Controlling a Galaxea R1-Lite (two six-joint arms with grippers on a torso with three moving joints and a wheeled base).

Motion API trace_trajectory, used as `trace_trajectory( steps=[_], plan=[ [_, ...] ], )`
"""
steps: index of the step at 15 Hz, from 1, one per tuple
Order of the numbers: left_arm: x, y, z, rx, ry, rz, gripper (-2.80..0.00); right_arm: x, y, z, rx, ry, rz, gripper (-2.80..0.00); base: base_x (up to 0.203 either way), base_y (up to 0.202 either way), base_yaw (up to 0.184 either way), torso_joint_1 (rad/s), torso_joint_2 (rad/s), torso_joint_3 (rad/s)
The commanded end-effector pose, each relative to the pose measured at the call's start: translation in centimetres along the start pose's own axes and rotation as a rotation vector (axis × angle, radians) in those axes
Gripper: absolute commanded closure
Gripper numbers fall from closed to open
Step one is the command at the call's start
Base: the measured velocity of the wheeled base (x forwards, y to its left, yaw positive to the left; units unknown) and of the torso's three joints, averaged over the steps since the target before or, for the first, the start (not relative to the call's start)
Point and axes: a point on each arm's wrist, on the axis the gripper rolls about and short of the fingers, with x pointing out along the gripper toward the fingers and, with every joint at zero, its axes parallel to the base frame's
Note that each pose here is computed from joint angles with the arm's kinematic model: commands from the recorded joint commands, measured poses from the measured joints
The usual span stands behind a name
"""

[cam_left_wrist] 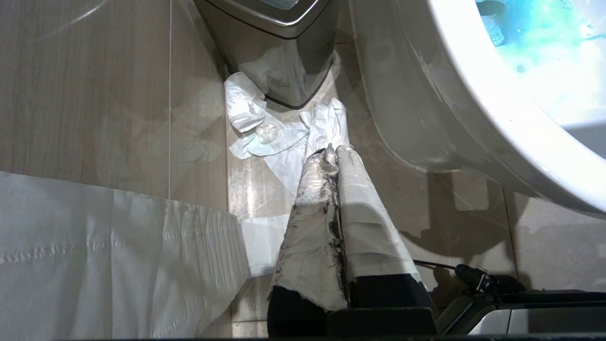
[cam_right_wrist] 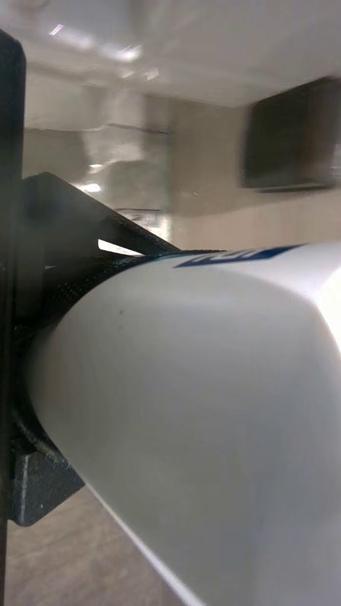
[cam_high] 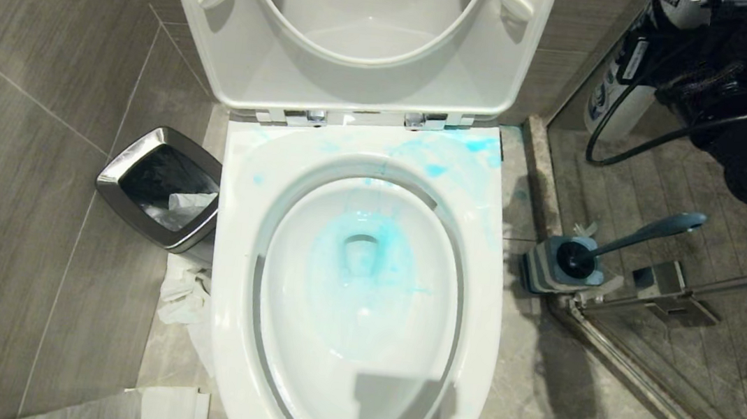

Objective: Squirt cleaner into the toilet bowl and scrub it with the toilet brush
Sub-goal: Place the cleaning agent on the floor

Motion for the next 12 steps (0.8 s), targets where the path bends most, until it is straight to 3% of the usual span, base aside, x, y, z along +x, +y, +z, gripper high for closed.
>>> trace_trajectory(
  steps=[1, 8, 12],
  plan=[
    [0.0, 0.0, 0.0, 0.000, 0.001, 0.000, 0.00, 1.1, 1.2, -3.0, -0.028, 0.054, 0.012, 0.00, 0.000, 0.000, 0.000, 0.000, 0.00, 0.000],
    [0.0, 0.0, 0.0, 0.006, 0.003, 0.000, 0.00, 2.0, 2.5, -6.6, -0.058, 0.120, 0.023, 0.00, 0.000, 0.000, 0.000, 0.000, 0.00, 0.000],
    [0.0, 0.0, 0.0, 0.011, 0.001, 0.000, 0.00, 2.9, 3.5, -8.9, -0.052, 0.035, 0.006, 0.00, 0.000, 0.000, 0.000, 0.000, 0.00, 0.000]
  ],
)
